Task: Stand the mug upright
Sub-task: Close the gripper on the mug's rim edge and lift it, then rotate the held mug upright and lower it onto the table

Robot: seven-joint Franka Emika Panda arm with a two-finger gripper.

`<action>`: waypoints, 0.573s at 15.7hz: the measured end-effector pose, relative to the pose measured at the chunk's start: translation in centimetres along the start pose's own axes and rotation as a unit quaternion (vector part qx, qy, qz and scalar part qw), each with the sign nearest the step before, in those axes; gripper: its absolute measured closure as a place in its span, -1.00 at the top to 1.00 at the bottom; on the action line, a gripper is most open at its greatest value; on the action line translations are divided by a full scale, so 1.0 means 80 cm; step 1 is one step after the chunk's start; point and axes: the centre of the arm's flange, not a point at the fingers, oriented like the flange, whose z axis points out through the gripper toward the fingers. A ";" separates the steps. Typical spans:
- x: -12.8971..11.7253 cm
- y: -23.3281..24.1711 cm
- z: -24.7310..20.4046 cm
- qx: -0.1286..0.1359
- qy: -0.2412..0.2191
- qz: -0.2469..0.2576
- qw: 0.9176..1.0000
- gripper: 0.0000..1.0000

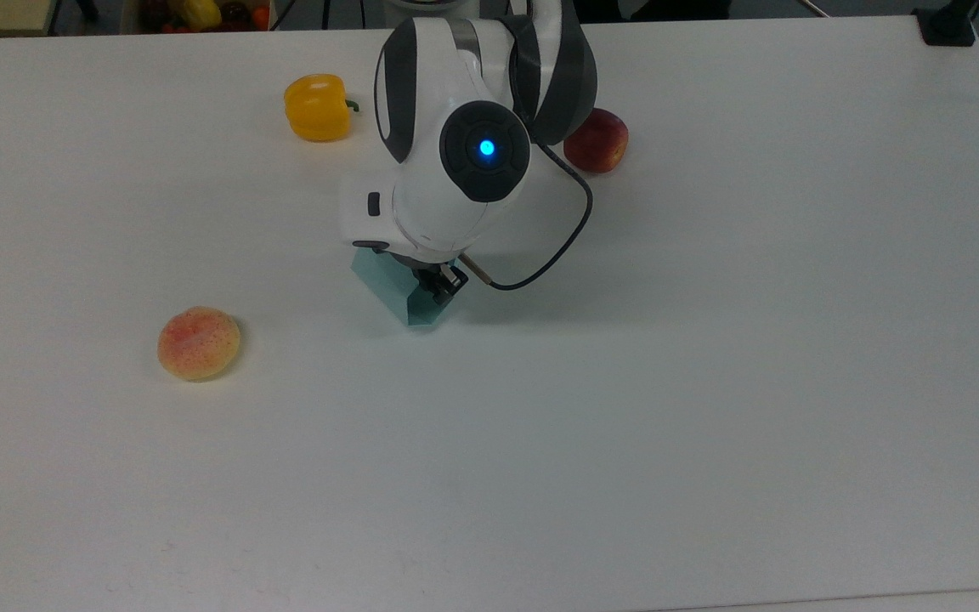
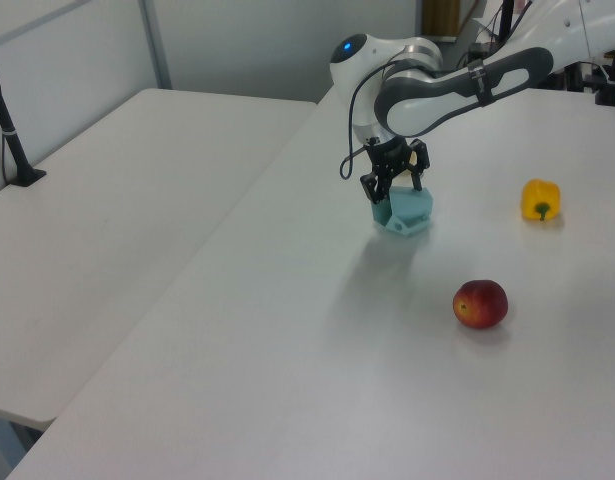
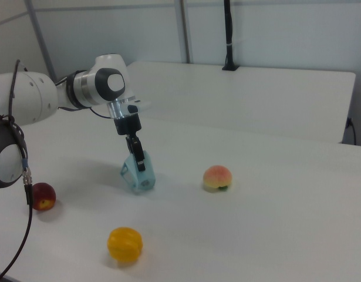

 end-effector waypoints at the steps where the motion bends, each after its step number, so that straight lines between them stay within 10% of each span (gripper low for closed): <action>1: 0.000 0.001 -0.003 0.001 0.001 -0.005 1.000 -0.13; 5: -0.002 0.003 -0.004 -0.002 0.001 -0.016 1.000 -0.86; 9: -0.002 0.003 -0.006 0.000 0.000 -0.063 0.998 -0.86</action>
